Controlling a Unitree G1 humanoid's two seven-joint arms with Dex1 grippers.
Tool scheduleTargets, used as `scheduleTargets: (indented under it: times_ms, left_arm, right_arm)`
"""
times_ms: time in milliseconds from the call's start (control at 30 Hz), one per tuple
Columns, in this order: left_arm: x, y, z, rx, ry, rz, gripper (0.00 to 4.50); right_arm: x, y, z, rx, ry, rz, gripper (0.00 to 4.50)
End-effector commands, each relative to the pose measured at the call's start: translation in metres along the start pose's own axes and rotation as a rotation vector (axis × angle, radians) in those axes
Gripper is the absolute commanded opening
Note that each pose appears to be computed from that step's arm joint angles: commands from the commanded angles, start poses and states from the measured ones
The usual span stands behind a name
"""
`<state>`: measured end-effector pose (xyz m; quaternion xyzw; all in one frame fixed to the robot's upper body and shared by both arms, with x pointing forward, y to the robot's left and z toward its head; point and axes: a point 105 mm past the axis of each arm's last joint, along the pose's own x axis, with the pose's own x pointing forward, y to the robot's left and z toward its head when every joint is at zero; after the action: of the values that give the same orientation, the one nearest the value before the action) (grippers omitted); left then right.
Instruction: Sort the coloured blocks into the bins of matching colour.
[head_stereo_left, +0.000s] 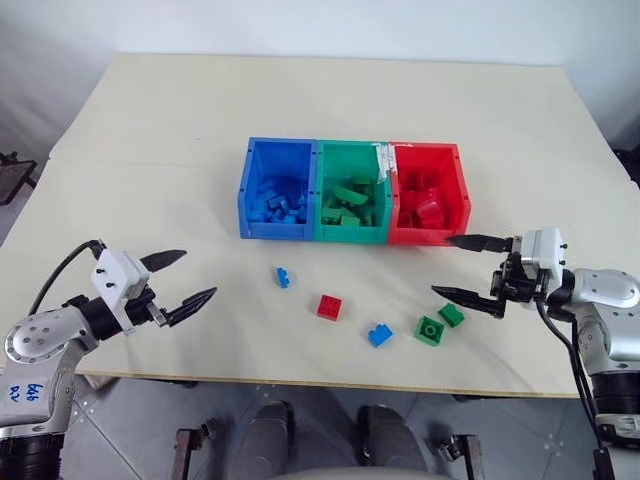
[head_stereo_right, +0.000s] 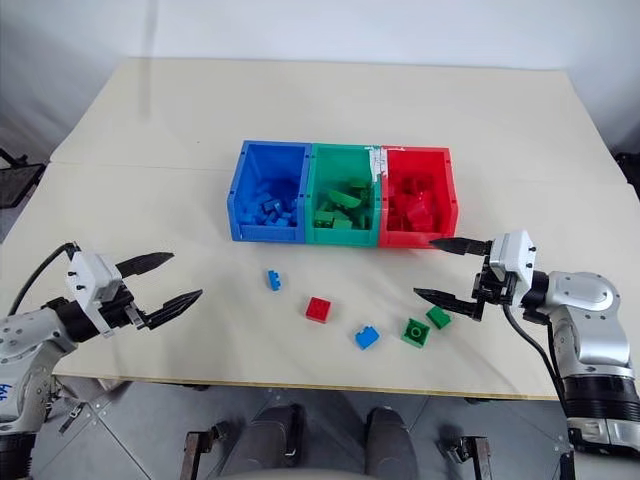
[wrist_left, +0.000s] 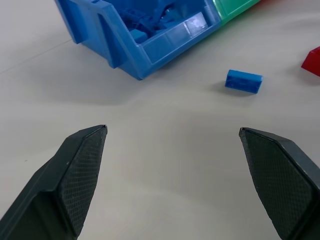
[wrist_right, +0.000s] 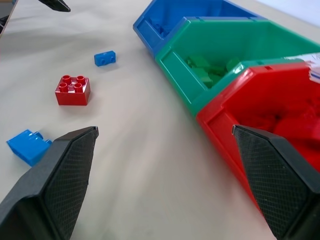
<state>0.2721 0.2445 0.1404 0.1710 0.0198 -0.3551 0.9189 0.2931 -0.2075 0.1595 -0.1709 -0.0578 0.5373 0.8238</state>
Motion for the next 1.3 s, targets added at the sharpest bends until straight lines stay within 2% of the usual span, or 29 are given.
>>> scheduleTargets:
  times_ms: [33,133,267,333,467,700,800,967,1167,1300]
  left_arm:
    - [-0.001,0.005,0.007,0.045,0.004,0.011,4.49]
    - [0.005,-0.002,0.012,0.056,-0.028,-0.032,4.49]
    - [0.023,-0.036,0.019,0.07,-0.061,-0.226,4.49]
    - [0.029,-0.05,0.022,0.033,-0.076,-0.312,4.49]
    - [0.049,-0.077,0.036,0.062,-0.139,-0.456,4.49]
    - [0.075,-0.109,0.048,0.104,-0.225,-0.625,4.49]
    - [0.076,-0.113,0.049,0.112,-0.238,-0.648,4.49]
    - [0.073,-0.109,0.047,0.111,-0.226,-0.623,4.49]
    - [0.065,-0.103,0.041,0.113,-0.19,-0.568,4.49]
    - [0.057,-0.101,0.041,0.111,-0.178,-0.54,4.49]
  right_arm:
    - [-0.003,-0.001,0.005,-0.036,-0.022,-0.026,4.5]
    - [-0.011,-0.002,0.004,-0.037,-0.02,-0.077,4.5]
    - [-0.047,-0.012,0.005,-0.043,-0.006,-0.27,4.5]
    - [-0.06,-0.008,0.003,-0.031,0.017,-0.304,4.5]
    - [-0.098,0.006,-0.012,0.004,0.112,-0.405,4.5]
    - [-0.129,0.037,-0.04,0.07,0.232,-0.421,4.5]
    - [-0.127,0.039,-0.039,0.07,0.227,-0.406,4.5]
    - [-0.089,0.043,-0.032,0.12,0.208,-0.238,4.5]
    - [-0.054,0.035,-0.043,0.131,0.286,-0.153,4.5]
    - [-0.045,0.032,-0.059,0.138,0.334,-0.139,4.5]
